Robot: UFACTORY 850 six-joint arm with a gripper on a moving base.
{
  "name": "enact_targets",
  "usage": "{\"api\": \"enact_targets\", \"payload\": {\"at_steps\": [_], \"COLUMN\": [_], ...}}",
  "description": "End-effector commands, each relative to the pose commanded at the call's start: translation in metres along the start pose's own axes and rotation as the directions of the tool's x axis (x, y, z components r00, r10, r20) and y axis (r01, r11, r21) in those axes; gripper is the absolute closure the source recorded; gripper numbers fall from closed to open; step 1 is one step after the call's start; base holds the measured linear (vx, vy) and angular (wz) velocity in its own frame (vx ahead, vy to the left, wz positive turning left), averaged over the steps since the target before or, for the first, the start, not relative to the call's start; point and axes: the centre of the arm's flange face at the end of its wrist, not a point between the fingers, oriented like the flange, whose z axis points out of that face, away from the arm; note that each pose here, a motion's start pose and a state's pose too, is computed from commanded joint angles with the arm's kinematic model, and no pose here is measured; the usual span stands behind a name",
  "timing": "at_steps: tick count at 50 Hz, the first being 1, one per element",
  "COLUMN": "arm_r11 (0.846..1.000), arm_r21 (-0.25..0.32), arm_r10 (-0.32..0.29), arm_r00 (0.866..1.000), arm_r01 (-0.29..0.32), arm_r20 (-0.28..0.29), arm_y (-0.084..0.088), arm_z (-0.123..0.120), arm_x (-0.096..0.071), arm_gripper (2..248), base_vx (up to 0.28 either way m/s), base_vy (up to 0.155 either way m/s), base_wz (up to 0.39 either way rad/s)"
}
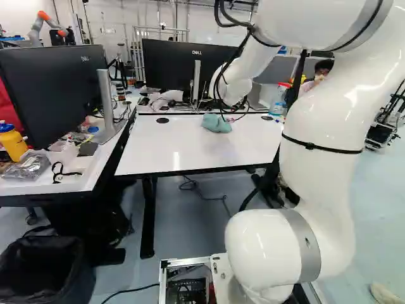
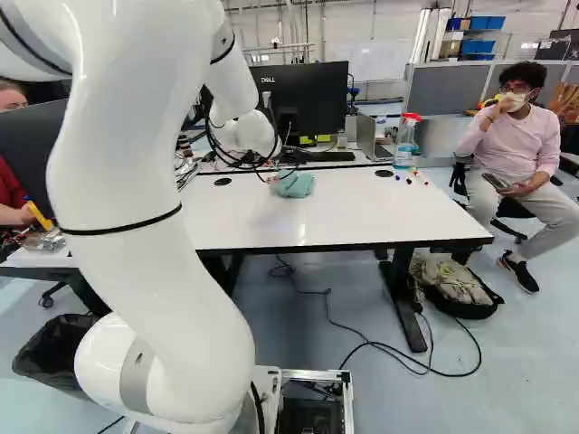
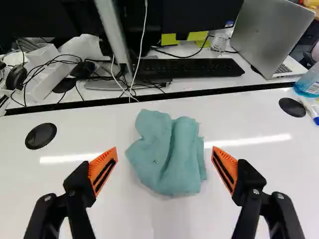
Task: Clean the table with the green towel
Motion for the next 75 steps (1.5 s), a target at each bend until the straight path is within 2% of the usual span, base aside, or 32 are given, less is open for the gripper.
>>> {"api": "enact_targets", "payload": {"at_steps": [16,30,52,75], "arm_r11": [1.000,1.000,0.999,0.999], "arm_r21": [0.008,0.016,0.029,0.038], "arm_r10": [-0.005,-0.010,-0.016,-0.019], "arm_r00": [0.999,0.996,0.986,0.975], "arm_r01": [0.006,0.011,0.021,0.028], "arm_r20": [-0.045,-0.091,-0.166,-0.222], "arm_y": [-0.005,-0.009,-0.014,-0.015], "arm_z": [-0.026,-0.054,-0.100,-0.135], "arm_x": [-0.034,-0.072,-0.138,-0.192], "arm_gripper": [3,3,3,3], "base_vx": [0.000,0.000,0.000,0.000], "base_vy": [0.000,0.000,0.000,0.000], "base_wz": [0.000,0.000,0.000,0.000]}}
